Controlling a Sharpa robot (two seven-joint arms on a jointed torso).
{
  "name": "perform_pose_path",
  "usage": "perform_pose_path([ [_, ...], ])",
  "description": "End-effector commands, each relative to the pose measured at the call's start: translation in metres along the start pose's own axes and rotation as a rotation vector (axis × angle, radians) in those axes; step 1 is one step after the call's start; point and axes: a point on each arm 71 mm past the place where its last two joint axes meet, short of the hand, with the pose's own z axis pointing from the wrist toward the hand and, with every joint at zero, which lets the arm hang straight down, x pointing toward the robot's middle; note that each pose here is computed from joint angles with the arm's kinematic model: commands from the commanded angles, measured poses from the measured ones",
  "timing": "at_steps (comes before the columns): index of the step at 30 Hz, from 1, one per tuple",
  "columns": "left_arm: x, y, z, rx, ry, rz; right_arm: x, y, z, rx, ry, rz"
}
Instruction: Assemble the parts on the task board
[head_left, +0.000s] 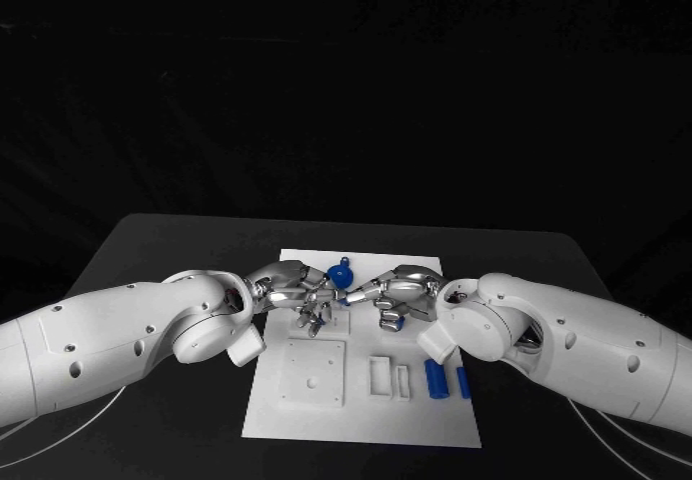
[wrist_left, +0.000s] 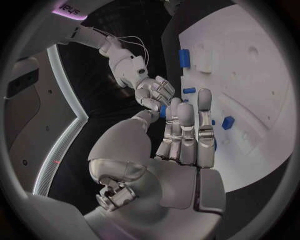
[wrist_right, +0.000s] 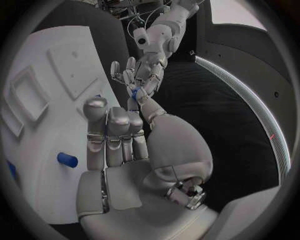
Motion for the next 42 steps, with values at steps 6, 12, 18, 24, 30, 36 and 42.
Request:
perform_pose_path([
  [6, 0.0052, -0.0046, 0.0023, 0.023, 0.037, -0.029, 0.0048, -0.0006, 0.0020, 0.003, 0.019, -0.009],
  [12, 0.0063, -0.0048, 0.0026, 0.021, 0.047, -0.033, 0.0053, -0.0016, 0.0029, 0.007, 0.019, -0.010],
  [18, 0.0072, -0.0051, 0.0031, 0.022, 0.056, -0.051, 0.0051, -0.0021, 0.0033, 0.008, 0.018, -0.011],
  [24, 0.0066, -0.0049, 0.0032, 0.023, 0.056, -0.070, 0.0052, -0.0023, 0.0035, 0.008, 0.018, -0.011],
  [30, 0.0056, -0.0048, 0.0033, 0.025, 0.048, -0.086, 0.0050, -0.0025, 0.0036, 0.008, 0.016, -0.010],
  [36, 0.0053, -0.0062, 0.0047, 0.035, 0.033, -0.098, 0.0057, -0.0038, 0.0045, 0.016, 0.015, -0.010],
  [42, 0.0032, -0.0064, 0.0054, 0.036, 0.002, -0.105, 0.0040, -0.0067, 0.0050, 0.029, -0.004, -0.002],
])
